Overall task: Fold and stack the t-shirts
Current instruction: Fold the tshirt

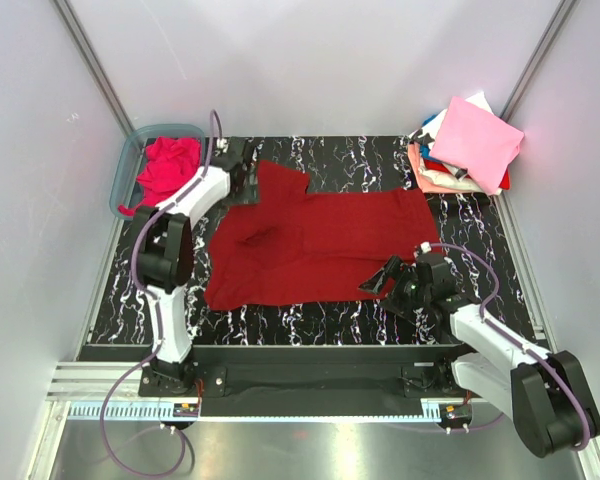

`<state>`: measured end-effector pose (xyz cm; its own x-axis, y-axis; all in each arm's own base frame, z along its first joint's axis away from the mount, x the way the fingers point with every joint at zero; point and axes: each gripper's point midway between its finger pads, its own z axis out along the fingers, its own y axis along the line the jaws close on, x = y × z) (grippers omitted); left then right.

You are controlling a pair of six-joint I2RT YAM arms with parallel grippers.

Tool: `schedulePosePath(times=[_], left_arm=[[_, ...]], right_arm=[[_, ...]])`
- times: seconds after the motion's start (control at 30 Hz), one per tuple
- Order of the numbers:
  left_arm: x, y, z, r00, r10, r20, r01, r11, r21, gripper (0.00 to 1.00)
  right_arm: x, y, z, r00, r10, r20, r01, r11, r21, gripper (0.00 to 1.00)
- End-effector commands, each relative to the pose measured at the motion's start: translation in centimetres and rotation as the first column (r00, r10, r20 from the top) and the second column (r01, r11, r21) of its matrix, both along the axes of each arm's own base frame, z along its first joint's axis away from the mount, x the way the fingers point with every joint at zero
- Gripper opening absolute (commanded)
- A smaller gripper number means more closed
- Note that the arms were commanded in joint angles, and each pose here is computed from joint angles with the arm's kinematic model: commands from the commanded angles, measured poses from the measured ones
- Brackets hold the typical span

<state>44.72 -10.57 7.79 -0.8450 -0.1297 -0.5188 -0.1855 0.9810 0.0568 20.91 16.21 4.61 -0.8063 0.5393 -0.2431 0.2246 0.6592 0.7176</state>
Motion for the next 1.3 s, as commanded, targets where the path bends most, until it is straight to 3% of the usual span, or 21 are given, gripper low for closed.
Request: schedulePosePath(times=[0.0, 0.1, 0.27, 0.33, 0.37, 0.4, 0.47, 0.6, 0.73, 0.93, 1.1, 1.27], left_arm=[[3.8, -1.6, 3.1, 0.995, -0.048, 0.087, 0.053, 0.997, -0.055, 0.81], [7.1, -2.9, 4.0, 0.984, -0.060, 0.170, 0.084, 0.987, -0.139, 0.89], [12.6, -4.7, 3.9, 0.962, -0.053, 0.269, 0.158, 0.908, -0.387, 0.89], [14.7, -5.1, 2.6, 0.963, -0.037, 0.265, 0.155, 0.884, -0.440, 0.89], [16.7, -5.1, 5.0, 0.946, -0.029, 0.323, 0.183, 0.870, -0.459, 0.89], [17.4, -5.0, 2.0, 0.960, -0.024, 0.277, 0.158, 0.867, -0.472, 0.89], [19.0, -5.3, 2.9, 0.953, -0.015, 0.304, 0.184, 0.824, -0.535, 0.89], [21.1, -4.4, 0.4, 0.945, 0.044, 0.324, 0.156, 0.809, -0.566, 0.89], [21.6, -3.7, -1.3, 0.953, 0.092, 0.290, 0.113, 0.777, -0.619, 0.85], [19.8, -6.9, -3.2, 0.974, 0.006, 0.226, 0.159, 0.693, -0.703, 0.76], [18.5, -8.4, -4.3, 0.977, -0.034, 0.208, 0.175, 0.679, -0.713, 0.71], [18.7, -8.3, -4.4, 0.977, -0.029, 0.211, 0.172, 0.688, -0.705, 0.57]], right_arm=[[1.4, 1.1, 2.1, 0.997, 0.032, 0.072, -0.035, 0.999, 0.034, 0.93], [1.2, 1.3, 1.8, 0.997, 0.051, 0.057, -0.053, 0.998, 0.035, 0.93], [1.5, 1.7, 2.2, 0.994, 0.069, 0.081, -0.073, 0.996, 0.051, 0.93], [1.4, 1.7, 2.2, 0.994, 0.072, 0.083, -0.077, 0.996, 0.055, 0.93], [1.4, 1.8, 2.3, 0.993, 0.073, 0.087, -0.078, 0.995, 0.059, 0.93], [1.4, 1.8, 2.3, 0.993, 0.072, 0.091, -0.078, 0.995, 0.061, 0.93], [1.3, 1.8, 2.4, 0.992, 0.073, 0.099, -0.080, 0.995, 0.066, 0.93], [1.2, 1.9, 2.8, 0.990, 0.071, 0.119, -0.080, 0.994, 0.076, 0.93], [1.2, 1.8, 3.0, 0.989, 0.064, 0.134, -0.075, 0.994, 0.082, 0.93], [1.2, 1.7, 3.2, 0.988, 0.055, 0.146, -0.068, 0.994, 0.086, 0.93], [1.0, 1.7, 3.2, 0.988, 0.057, 0.143, -0.069, 0.994, 0.086, 0.93], [1.1, 1.6, 3.3, 0.987, 0.054, 0.149, -0.067, 0.994, 0.086, 0.93]])
